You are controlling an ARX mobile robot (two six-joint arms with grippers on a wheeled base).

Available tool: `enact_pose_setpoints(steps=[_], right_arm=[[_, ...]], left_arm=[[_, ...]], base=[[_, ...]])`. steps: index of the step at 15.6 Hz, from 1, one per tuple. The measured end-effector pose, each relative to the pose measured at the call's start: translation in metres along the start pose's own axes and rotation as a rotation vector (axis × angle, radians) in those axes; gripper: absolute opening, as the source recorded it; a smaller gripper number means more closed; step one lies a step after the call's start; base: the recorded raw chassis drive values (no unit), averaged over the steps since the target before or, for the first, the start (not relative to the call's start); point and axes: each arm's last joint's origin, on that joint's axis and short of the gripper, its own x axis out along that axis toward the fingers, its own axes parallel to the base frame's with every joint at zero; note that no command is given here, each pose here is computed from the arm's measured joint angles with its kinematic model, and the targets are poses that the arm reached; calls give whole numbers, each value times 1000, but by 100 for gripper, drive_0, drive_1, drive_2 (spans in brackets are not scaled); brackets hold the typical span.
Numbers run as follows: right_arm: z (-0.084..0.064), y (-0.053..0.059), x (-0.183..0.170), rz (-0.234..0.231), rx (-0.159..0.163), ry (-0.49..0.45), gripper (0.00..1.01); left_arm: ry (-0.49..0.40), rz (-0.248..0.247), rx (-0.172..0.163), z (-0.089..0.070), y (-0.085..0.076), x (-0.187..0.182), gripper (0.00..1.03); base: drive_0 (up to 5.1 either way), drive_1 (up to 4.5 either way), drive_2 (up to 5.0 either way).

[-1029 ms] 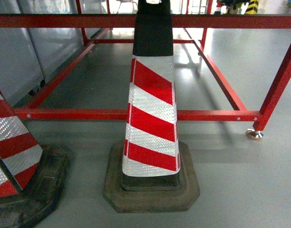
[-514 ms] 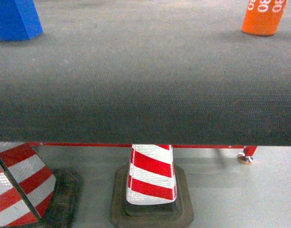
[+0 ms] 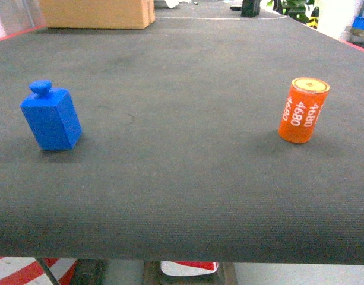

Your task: Sort blue parts and orange caps into right shelf containers

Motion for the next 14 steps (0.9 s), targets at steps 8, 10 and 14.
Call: enact_pose_setpoints(steps=[8,10,14], right_arm=[[1,0,0,0,-1,-5,98],[0,0,0,0,-1,2,98],[0,0,0,0,-1,0,98]], left_arm=[[-3,1,0,0,0,0,98],[3,1,0,0,0,0,98],[0,0,0,0,0,0,98]], base=[[0,0,0],[0,0,0],[0,0,0]])
